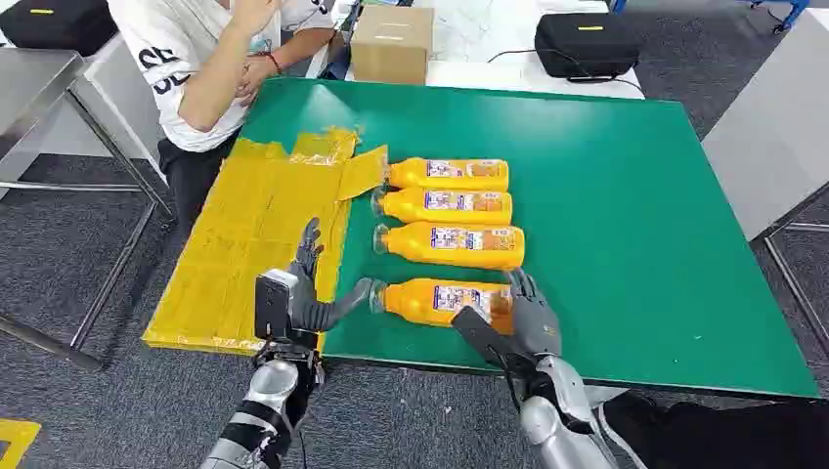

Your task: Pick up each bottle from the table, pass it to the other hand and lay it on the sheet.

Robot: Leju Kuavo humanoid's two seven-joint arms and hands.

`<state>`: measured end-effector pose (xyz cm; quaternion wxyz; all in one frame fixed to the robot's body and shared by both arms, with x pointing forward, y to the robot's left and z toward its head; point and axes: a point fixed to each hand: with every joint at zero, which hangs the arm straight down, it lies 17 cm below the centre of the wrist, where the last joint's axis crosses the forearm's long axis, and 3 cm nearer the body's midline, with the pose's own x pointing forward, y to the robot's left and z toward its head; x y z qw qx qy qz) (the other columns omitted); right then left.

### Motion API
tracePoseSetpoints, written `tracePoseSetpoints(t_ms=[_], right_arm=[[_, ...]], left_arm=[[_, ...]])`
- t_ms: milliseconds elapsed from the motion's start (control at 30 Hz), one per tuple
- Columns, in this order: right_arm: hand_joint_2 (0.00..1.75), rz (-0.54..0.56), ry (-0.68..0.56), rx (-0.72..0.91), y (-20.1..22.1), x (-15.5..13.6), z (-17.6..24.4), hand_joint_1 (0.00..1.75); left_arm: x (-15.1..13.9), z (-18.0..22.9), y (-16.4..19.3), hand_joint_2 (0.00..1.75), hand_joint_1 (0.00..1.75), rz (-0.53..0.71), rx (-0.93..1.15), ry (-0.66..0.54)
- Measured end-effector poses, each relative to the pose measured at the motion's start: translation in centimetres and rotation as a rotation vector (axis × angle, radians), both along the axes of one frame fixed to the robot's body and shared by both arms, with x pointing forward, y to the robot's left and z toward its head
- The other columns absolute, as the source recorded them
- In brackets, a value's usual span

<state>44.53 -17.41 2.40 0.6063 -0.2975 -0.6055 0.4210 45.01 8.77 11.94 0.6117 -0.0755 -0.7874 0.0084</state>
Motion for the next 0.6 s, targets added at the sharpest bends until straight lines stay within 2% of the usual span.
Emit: tracePoseSetpoints(t_ms=[67,100,300,333,467,600], right_arm=[[1.75,0.003,0.024,-0.054,-0.9,0.1,-0.6,0.0],[1.75,0.009,0.035,-0.08,-1.3,0.3,-0.8,1.43],[1.75,0.074,0.115,-0.148,-2.1,2.2,-1.3,1.43],[1.75,0.076,0.115,-0.154,-2.2,2.4,-1.3,1.75],[1.75,0.092,0.128,-0.168,-2.3,2.8,-1.4,1.75],[1.75,0.151,0.185,-0.136,-1.5,3.2,-2.0,1.75]], left_arm=[[-0.1,-0.2,0.0,1.75,0.0,-0.008,-0.012,0.008],[-0.2,-0.3,-0.1,1.75,0.0,-0.013,-0.02,0.013],[-0.2,-0.4,0.1,1.75,0.0,-0.031,-0.05,0.022],[-0.2,-0.4,0.1,1.75,0.0,-0.03,-0.05,0.022],[-0.2,-0.4,0.2,1.75,0.0,-0.033,-0.054,0.023],[-0.1,-0.2,0.0,1.75,0.0,-0.053,-0.082,0.021]])
